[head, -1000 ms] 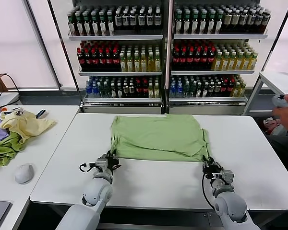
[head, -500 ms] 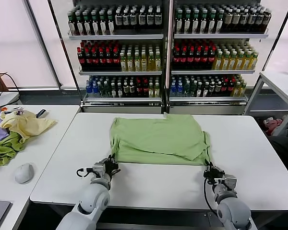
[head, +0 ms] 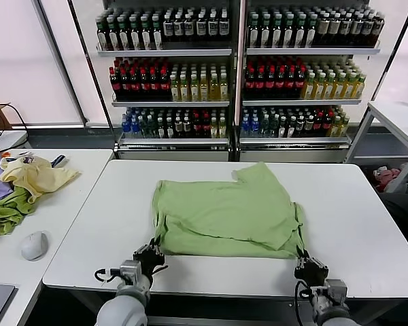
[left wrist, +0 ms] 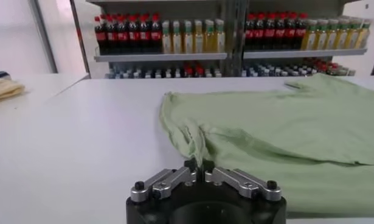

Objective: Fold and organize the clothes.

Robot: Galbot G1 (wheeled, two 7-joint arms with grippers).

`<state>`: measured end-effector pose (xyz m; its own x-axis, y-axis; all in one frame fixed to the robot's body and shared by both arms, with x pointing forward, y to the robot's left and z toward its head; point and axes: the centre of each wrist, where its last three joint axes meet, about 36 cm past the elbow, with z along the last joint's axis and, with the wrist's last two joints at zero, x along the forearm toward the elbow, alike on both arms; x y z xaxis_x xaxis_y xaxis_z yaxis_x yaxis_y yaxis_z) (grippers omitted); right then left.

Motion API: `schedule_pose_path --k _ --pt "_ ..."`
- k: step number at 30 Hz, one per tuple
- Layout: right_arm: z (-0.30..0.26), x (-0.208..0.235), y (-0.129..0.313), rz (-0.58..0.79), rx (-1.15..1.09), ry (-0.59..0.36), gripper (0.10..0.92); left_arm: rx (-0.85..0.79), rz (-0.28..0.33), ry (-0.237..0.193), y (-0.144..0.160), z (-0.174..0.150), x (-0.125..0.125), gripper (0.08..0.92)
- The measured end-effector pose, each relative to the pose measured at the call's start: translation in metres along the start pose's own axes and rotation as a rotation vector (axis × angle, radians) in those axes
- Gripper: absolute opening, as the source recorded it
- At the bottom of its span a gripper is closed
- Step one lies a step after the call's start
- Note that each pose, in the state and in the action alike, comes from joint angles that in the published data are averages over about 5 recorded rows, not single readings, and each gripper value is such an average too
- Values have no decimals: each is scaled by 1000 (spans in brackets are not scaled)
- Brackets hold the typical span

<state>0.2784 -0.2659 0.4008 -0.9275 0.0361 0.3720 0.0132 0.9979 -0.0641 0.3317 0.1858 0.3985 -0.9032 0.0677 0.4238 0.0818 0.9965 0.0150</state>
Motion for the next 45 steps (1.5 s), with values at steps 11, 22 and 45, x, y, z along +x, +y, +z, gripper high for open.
schedule_pose_path --k 11,22,45 --pt "-17 30 -1 21 70 -97 475 -35 -29 -18 5 -2 38 390" --pt "-46 -15 -5 18 43 -202 788 -50 -54 -93 17 -16 21 711" --pt "-112 -221 4 0 -17 -105 823 -105 -71 -57 16 -62 -155 823"
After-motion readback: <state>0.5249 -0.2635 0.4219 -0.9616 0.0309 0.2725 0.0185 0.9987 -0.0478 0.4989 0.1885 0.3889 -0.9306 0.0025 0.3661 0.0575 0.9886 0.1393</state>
